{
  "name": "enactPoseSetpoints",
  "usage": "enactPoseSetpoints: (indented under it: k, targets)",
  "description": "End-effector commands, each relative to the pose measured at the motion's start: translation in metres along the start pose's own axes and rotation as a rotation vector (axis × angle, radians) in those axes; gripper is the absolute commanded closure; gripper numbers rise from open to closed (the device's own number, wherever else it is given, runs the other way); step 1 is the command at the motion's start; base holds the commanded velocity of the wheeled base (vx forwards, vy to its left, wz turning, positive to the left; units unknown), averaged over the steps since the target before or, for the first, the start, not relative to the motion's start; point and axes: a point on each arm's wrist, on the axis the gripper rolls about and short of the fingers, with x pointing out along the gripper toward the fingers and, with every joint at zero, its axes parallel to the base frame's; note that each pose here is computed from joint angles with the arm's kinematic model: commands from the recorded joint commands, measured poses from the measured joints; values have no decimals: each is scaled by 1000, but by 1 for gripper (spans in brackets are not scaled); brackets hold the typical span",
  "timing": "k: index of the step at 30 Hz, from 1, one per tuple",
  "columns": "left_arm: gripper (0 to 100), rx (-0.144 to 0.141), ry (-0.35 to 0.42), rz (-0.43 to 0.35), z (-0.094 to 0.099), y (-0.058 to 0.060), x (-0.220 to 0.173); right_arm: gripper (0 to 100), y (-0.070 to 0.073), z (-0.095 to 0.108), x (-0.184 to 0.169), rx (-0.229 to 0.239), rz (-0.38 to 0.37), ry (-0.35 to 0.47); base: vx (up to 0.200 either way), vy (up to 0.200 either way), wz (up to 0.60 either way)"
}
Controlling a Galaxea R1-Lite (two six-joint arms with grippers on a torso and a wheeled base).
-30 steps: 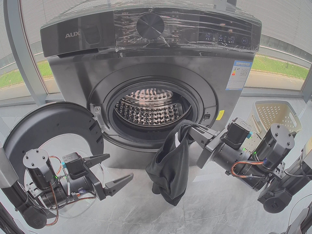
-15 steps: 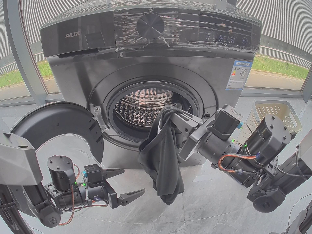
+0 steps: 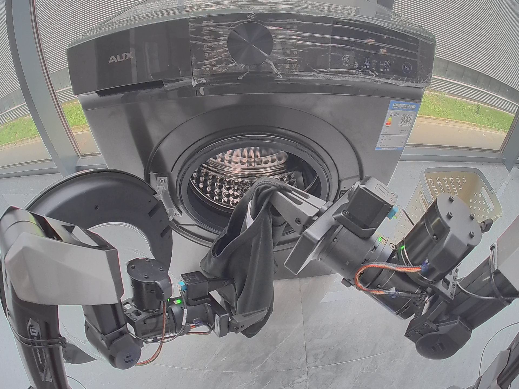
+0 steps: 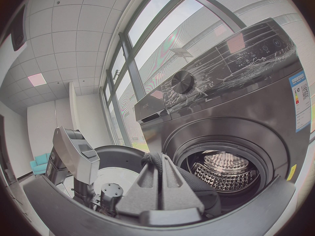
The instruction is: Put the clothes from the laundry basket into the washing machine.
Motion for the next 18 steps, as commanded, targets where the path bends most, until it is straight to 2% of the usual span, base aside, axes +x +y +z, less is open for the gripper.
enactPoseSetpoints:
  k: [1, 6, 7, 12, 15, 16, 18]
  targets:
    - [0, -4, 5, 68, -14, 15, 26, 100, 6, -1, 0, 6, 19, 2, 0, 0, 0]
    - [0, 4, -26, 125, -15, 26, 42, 100, 10, -1, -1, 10, 29, 2, 0, 0, 0]
    - [100, 7, -34, 138, -14, 27, 43, 100, 10, -1, -1, 10, 28, 2, 0, 0, 0]
    - [100, 7, -44, 140, -9, 24, 40, 100, 2, 0, 0, 3, -5, -3, 0, 0, 0]
    - [100, 9, -56, 122, 2, 15, 26, 100, -15, 1, 5, -14, -53, -16, 0, 0, 0]
    - [100, 8, -59, 122, 3, 15, 25, 100, -16, 0, 6, -14, -53, -15, 0, 0, 0]
    - [100, 18, -76, 85, 16, 2, 8, 100, -33, -6, 13, -29, -97, -15, 0, 0, 0]
